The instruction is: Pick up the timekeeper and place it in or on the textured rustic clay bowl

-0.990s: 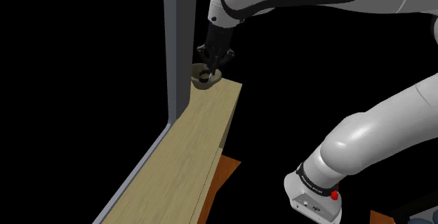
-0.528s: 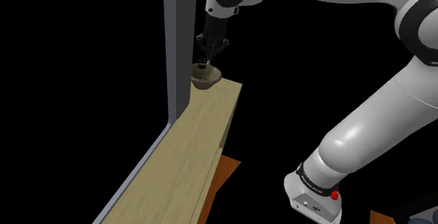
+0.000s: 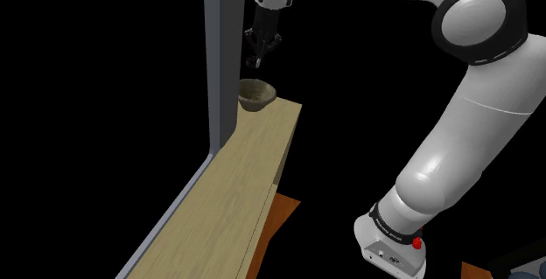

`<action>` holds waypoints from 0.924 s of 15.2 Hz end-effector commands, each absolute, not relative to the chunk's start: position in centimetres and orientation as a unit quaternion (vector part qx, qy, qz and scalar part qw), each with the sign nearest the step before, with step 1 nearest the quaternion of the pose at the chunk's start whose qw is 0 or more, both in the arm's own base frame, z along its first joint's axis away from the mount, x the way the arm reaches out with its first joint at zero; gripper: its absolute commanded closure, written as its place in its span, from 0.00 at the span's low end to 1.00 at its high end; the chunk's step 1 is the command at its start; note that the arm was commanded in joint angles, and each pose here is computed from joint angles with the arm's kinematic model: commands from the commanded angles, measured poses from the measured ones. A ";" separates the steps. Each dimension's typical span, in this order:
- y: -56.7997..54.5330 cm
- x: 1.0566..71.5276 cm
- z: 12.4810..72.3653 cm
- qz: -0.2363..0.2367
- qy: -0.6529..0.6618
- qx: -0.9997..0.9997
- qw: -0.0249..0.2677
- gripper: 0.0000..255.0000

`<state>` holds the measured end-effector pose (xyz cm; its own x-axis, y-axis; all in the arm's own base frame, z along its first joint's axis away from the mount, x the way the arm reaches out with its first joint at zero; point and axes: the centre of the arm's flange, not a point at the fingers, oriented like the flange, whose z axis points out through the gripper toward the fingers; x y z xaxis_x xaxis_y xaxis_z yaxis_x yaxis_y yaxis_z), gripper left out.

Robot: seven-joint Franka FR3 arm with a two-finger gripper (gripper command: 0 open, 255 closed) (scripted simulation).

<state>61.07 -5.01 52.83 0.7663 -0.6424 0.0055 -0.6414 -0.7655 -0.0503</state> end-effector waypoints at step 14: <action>-6.1 61.8 45.4 -0.011 0.341 -0.940 0.022 1.00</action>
<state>61.83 -6.07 45.88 0.7668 -0.6418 0.0057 -0.6408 -0.7661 -0.0495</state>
